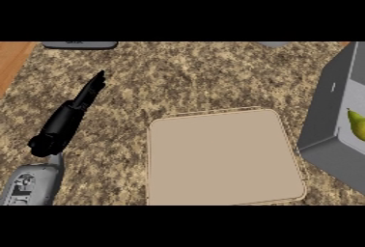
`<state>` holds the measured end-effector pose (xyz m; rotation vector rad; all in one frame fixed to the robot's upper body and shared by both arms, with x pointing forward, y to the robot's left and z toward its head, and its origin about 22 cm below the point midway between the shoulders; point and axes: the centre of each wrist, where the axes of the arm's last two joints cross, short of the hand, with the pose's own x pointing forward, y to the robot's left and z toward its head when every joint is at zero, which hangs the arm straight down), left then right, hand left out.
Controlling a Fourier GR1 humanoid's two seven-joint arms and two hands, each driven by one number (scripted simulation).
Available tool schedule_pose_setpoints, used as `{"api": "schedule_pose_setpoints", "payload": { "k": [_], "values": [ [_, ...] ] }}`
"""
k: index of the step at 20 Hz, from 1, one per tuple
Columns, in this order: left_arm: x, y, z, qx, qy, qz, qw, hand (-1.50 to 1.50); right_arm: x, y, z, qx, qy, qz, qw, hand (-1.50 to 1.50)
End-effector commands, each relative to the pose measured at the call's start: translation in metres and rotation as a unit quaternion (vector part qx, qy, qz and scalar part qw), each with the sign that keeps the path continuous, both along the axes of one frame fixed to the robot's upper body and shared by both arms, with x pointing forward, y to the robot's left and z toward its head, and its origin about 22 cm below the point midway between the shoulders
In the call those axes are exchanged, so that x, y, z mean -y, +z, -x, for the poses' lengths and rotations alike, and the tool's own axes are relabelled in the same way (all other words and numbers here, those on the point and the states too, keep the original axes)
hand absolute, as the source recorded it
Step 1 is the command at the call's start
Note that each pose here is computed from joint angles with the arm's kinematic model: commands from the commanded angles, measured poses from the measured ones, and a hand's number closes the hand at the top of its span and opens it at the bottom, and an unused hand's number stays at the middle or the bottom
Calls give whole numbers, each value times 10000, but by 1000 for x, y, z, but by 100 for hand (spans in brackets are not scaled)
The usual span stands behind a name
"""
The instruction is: Pick the pear from the tray and place it in the cardboard box
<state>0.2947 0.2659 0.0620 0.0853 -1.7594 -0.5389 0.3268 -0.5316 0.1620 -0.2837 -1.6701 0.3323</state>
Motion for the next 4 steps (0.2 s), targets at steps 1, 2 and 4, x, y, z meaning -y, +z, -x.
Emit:
{"api": "schedule_pose_setpoints", "payload": {
  "k": [1,2,4],
  "values": [
    [1,3,-4,28,-16,45,10000,0,14,3,6,79,-232,-1104,9936,-150],
    [12,7,-5,47,-52,-72,9999,0,18,8,9,197,-403,-1208,9917,-150],
    [-8,10,-7,30,-152,1,9999,0,29,14,19,317,-608,-1277,9894,-150]
  ]
}}
